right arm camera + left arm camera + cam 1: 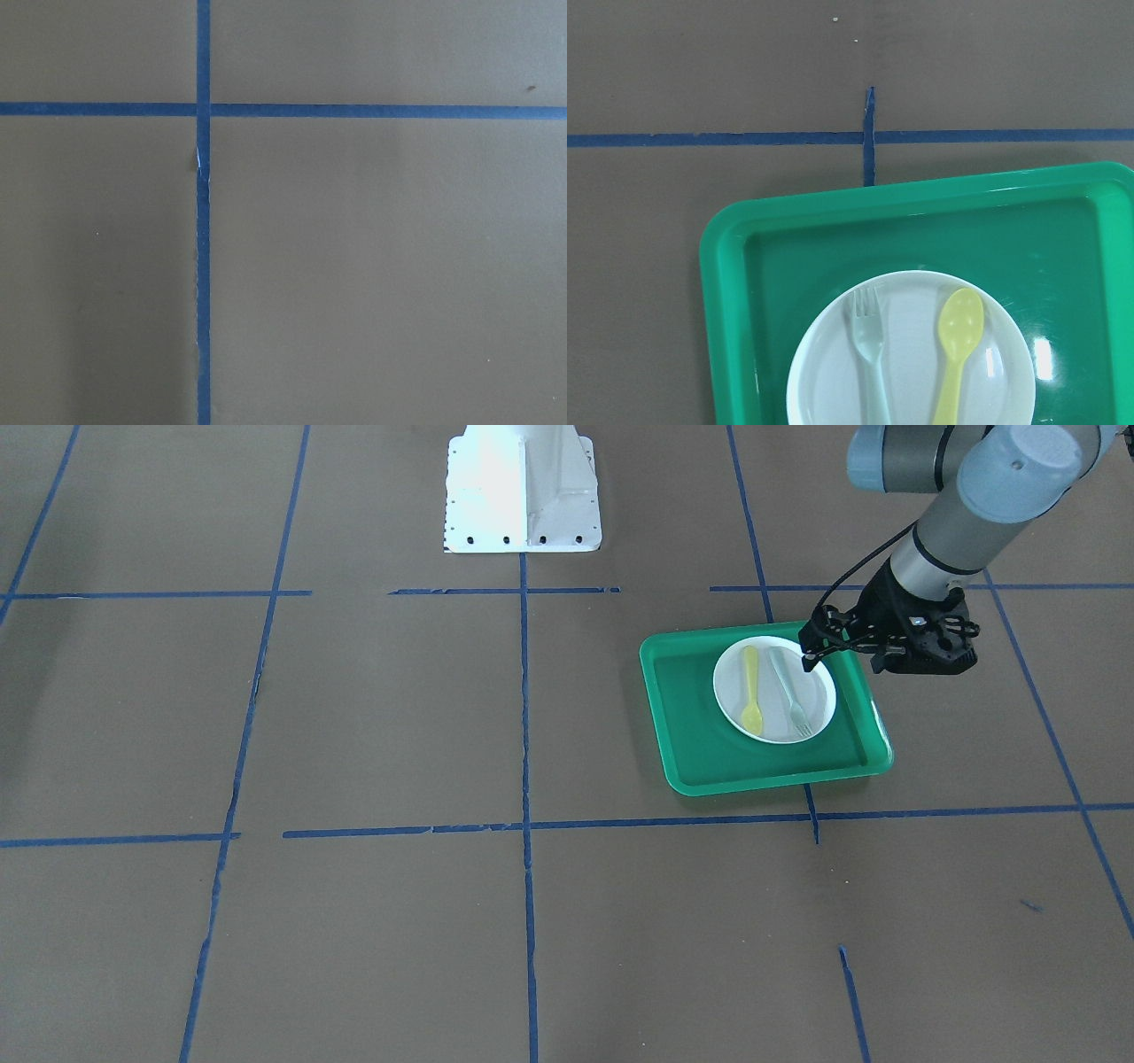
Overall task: Place spoon
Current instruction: 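Move the left gripper over the yellow spoon on the white plate, then lower the left gripper and close it on the yellow spoon handle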
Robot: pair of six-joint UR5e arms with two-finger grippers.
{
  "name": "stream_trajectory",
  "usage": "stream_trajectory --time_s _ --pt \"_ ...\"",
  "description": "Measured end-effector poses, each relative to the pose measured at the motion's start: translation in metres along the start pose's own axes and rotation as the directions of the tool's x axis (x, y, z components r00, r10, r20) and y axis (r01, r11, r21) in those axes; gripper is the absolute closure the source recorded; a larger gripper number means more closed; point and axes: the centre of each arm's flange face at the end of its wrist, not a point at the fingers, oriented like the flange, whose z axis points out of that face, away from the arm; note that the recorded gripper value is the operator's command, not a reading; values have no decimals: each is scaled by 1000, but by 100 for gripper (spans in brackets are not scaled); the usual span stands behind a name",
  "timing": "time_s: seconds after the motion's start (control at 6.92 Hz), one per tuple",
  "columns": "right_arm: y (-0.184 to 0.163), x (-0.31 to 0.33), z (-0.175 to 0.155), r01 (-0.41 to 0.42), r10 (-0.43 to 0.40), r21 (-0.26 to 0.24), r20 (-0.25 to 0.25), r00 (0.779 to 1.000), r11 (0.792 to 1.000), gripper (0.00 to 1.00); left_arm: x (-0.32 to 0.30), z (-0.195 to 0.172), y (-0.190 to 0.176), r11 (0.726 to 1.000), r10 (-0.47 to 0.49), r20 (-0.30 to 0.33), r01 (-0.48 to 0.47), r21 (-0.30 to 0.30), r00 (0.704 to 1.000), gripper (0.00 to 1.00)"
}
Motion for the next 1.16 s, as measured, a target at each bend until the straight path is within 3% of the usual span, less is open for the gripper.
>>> stream_trajectory --time_s 0.29,0.43,0.58,1.16 --pt "0 0 0 0 0 0 0 1000 1000 0 18 67 13 999 -34 -22 34 10 999 0" --pt "0 0 0 0 0 0 0 1000 1000 0 22 83 19 999 -39 -28 40 12 999 10" --pt "0 0 0 0 0 0 0 1000 1000 0 27 95 26 999 -33 -23 34 13 999 19" --pt "0 0 0 0 0 0 0 1000 1000 0 35 118 41 1000 -7 -3 7 -10 1000 34"
